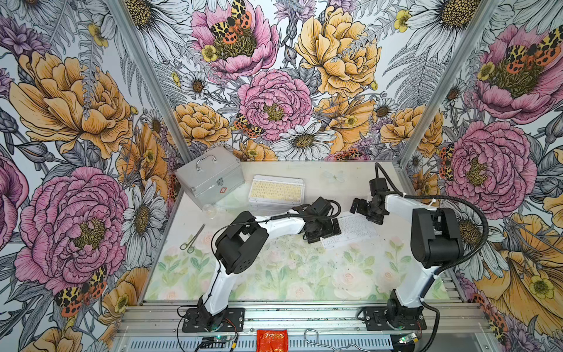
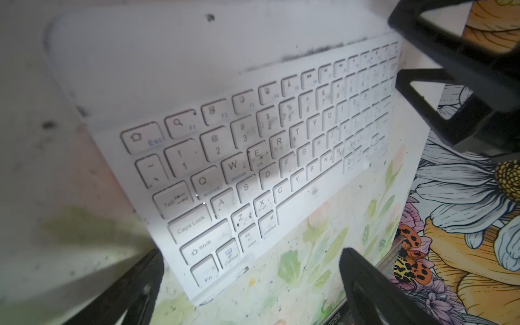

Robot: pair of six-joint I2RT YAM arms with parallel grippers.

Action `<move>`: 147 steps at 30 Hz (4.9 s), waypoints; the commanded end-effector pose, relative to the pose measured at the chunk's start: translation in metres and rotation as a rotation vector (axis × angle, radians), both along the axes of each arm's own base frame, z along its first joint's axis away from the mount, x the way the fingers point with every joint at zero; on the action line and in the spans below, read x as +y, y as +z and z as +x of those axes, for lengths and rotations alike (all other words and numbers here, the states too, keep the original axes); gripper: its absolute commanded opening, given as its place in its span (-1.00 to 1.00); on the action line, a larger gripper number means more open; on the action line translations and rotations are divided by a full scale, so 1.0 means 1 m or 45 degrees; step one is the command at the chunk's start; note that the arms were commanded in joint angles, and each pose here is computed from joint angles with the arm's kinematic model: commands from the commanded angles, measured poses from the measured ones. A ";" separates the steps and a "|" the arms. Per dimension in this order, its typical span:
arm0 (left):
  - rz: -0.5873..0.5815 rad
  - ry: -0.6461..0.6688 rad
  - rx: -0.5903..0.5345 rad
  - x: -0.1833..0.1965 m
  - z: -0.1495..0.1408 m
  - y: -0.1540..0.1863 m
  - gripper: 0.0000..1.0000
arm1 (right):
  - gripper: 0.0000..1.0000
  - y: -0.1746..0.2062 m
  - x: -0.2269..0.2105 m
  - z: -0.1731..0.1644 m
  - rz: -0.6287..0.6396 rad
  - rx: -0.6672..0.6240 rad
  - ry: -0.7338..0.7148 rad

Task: Stack the numeric keypads
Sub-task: Move the numeric keypad to the center of the board, then pick up the numeric keypad from the center of the board.

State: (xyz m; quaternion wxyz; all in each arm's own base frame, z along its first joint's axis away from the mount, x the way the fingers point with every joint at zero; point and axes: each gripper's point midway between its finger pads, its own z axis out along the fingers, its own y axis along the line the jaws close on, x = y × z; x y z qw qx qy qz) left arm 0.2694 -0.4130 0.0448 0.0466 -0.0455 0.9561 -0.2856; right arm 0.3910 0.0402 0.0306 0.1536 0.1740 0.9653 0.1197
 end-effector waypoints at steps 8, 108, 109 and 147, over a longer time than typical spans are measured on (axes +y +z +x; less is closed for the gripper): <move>-0.078 0.341 -0.066 0.049 0.023 -0.002 0.98 | 0.99 -0.012 0.068 -0.052 0.267 0.129 0.074; -0.208 0.400 0.100 0.164 0.079 -0.028 0.98 | 1.00 0.023 0.143 0.006 0.844 -0.151 0.220; -0.207 0.403 0.101 0.164 0.079 -0.028 0.98 | 0.99 0.024 0.144 0.004 0.856 -0.159 0.226; -0.496 0.502 0.134 0.128 0.084 -0.007 0.97 | 1.00 0.141 0.181 0.021 1.211 -0.589 0.141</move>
